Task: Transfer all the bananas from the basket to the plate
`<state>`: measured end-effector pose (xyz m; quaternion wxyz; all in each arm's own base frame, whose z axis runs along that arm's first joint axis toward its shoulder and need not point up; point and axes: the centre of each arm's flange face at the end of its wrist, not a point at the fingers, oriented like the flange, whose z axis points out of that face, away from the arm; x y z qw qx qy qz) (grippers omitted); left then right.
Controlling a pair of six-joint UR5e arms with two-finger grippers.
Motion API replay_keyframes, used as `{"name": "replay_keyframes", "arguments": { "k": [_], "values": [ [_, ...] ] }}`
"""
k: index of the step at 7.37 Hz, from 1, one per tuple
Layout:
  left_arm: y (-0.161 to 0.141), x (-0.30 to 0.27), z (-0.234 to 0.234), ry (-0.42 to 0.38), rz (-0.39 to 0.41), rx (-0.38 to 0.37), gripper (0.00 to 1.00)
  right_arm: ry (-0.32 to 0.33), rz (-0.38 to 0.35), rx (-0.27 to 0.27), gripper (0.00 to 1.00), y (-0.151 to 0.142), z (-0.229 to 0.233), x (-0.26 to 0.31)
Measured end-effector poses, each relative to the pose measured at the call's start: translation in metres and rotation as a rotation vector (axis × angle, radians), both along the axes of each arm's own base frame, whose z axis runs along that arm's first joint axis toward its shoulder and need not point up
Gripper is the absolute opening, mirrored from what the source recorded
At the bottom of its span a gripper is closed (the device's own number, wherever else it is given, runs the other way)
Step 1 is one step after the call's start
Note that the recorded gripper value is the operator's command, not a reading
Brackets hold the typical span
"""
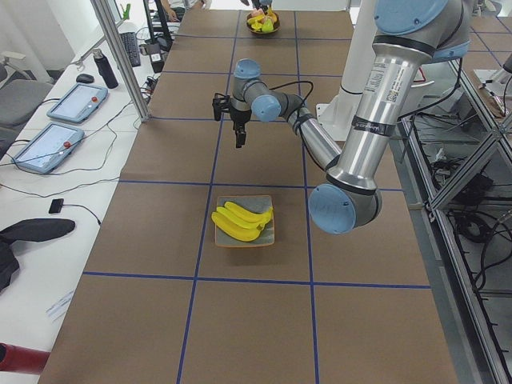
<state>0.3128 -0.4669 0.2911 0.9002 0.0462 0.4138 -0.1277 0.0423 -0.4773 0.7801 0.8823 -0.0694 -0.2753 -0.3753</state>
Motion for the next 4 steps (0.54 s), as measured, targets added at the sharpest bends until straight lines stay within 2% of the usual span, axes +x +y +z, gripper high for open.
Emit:
{"name": "replay_keyframes", "arguments": {
  "k": [4],
  "values": [
    [0.005, 0.000, -0.007, 0.009, -0.011, 0.004, 1.00, 0.034, -0.009, -0.058, 0.92, 0.024, 0.020, 0.010]
  ]
}}
